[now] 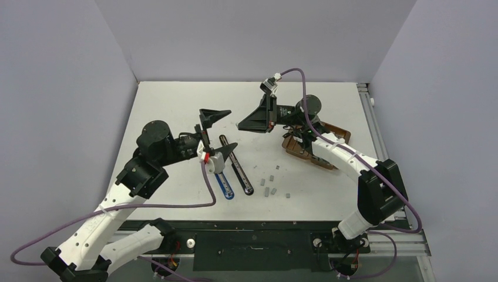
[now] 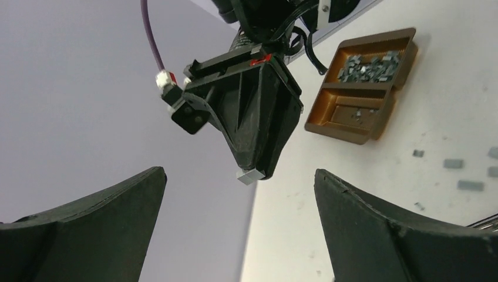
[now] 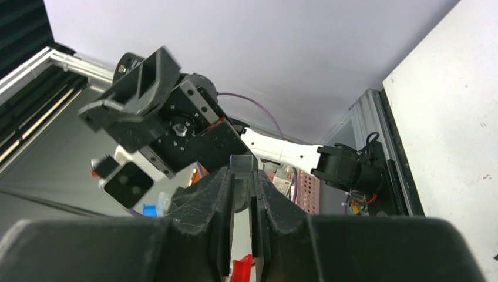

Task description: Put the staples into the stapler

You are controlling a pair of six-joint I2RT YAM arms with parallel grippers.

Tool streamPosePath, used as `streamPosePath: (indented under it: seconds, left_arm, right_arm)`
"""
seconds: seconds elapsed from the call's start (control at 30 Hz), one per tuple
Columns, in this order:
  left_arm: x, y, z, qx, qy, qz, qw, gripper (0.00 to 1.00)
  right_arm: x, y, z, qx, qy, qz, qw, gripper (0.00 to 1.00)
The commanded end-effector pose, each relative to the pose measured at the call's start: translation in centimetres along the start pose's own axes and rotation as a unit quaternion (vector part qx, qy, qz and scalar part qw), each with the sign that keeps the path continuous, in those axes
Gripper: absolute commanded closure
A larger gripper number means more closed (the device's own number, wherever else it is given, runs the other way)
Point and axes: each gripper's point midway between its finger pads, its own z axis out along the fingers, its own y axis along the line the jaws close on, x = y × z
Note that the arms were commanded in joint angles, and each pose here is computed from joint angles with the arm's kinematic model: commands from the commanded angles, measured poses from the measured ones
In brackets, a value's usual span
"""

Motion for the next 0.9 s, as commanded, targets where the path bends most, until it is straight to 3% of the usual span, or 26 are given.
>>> streamPosePath:
  seconds: [0.0, 0.1, 0.23, 0.53, 0.67, 0.87]
  left_arm:
    - [0.1, 0.1, 0.1, -0.020, 0.022, -0.178, 0.984, 0.04]
    - [0.6, 0.5, 0.3, -0.037, 0.030, -0.215, 0.976, 0.04]
    - [0.3, 0.2, 0.5, -0.034, 0.017, -0.208, 0.977, 0.00]
    - [-0.2, 1.4, 0.8, -0.046, 0.006, -0.208, 0.977, 0.38]
    - [-0.2, 1.5, 0.7, -0.048, 0.007, -0.209, 0.977, 0.47]
    - [-0.7, 1.9, 0.8, -0.049, -0.001, -0.215, 0.975, 0.52]
  right_arm:
    - [0.8, 3.6, 0.1, -0.066, 0.004, -0.060, 0.996, 0.89]
    - [1.1, 4.1, 0.4, -0.077, 0.008, -0.067, 0.995, 0.89]
    - [1.2, 4.0, 0.7, -0.078, 0.013, -0.062, 0.995, 0.89]
    - [1.5, 3.8, 1.1, -0.080, 0.010, -0.059, 0.995, 0.89]
    - [1.6, 3.6, 1.2, -0.079, 0.010, -0.059, 0.995, 0.90]
    - [1.7, 3.2, 1.5, -0.074, 0.011, -0.059, 0.995, 0.90]
